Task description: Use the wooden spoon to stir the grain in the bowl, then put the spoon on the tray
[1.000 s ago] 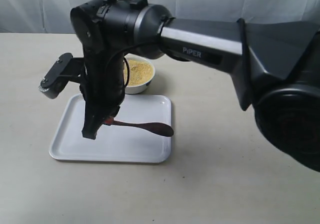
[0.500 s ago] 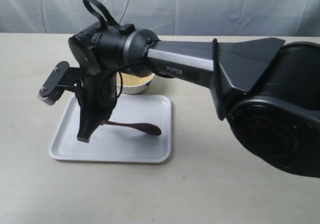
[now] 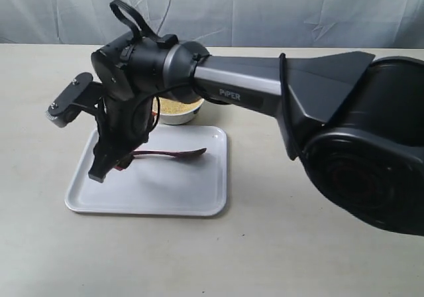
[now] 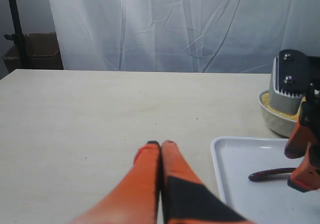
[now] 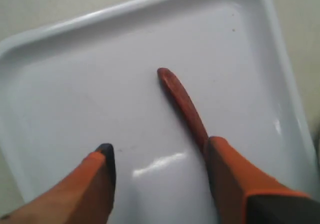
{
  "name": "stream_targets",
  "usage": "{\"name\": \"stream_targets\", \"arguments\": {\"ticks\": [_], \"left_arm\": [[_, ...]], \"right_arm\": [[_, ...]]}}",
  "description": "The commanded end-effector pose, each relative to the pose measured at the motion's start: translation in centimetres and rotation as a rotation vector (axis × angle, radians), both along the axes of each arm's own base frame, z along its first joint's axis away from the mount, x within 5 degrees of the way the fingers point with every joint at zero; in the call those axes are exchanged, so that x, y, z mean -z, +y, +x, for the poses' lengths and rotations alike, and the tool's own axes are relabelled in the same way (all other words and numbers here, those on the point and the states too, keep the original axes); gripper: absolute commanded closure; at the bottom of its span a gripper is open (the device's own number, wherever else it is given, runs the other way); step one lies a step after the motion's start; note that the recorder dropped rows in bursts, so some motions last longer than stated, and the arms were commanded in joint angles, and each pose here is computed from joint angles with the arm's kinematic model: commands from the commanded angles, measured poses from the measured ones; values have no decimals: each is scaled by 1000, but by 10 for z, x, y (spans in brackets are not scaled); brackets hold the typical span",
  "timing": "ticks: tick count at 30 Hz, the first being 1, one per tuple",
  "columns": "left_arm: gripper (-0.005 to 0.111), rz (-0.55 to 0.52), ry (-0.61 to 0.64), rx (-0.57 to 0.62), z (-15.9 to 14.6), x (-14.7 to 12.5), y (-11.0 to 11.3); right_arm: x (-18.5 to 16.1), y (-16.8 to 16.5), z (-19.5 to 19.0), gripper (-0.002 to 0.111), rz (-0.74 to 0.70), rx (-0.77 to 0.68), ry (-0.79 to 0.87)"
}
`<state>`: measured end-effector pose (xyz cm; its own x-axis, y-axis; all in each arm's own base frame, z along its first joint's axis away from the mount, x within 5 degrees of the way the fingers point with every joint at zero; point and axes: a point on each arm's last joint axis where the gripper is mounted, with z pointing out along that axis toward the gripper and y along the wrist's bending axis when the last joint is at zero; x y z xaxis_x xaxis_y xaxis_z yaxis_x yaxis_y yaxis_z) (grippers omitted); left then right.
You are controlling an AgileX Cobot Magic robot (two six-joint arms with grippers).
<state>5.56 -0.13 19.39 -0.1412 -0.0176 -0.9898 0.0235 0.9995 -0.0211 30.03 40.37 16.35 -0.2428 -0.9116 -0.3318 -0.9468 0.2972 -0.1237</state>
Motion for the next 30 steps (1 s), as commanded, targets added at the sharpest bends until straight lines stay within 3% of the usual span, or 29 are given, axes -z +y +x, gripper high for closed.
{"name": "stream_targets", "arguments": {"ticks": [1,3,7,8,14,19,24,30], "left_arm": [[107,2,-12,-1,0,0,0],[107,2,-12,-1,0,0,0],[107,2,-12,-1,0,0,0],[107,2,-12,-1,0,0,0],[107,2,-12,-1,0,0,0],[107,1,-12,-1,0,0,0],[107,1,-12,-1,0,0,0],[107,2,-12,-1,0,0,0]], "right_arm": [[-47,-10,0,59,91,143,1],[-62,-20,6,69,116,208,5],[-82,-53,27,105,121,366,65],[-87,-68,35,108,111,423,99],[-102,-145,61,108,125,624,242],[-108,-218,58,108,139,818,217],[-118,-296,24,108,220,993,126],[-136,-356,-47,108,292,1074,-119]]}}
